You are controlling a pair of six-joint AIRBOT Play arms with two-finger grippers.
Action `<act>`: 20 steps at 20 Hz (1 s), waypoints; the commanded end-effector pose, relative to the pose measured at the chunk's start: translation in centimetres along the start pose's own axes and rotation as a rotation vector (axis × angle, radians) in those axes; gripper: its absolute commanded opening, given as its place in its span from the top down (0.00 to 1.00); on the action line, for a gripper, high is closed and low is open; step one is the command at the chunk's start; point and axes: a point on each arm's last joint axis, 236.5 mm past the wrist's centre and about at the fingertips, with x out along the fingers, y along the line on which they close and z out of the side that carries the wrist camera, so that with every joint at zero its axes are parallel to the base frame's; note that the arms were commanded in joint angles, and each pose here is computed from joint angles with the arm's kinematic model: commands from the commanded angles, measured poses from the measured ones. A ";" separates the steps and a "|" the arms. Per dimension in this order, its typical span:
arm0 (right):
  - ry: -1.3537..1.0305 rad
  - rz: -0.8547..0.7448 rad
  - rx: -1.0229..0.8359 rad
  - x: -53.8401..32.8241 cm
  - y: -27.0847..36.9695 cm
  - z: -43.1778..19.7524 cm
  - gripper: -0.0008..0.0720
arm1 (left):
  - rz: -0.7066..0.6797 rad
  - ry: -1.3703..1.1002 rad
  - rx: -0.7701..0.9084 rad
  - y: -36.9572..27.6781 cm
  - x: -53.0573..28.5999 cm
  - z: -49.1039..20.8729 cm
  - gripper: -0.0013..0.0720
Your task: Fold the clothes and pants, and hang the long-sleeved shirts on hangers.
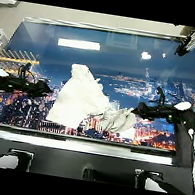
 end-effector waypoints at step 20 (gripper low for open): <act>-0.009 0.100 0.052 -1.9 4.0 -0.7 0.94 | -0.056 0.076 0.075 -1.3 7.9 -1.2 0.96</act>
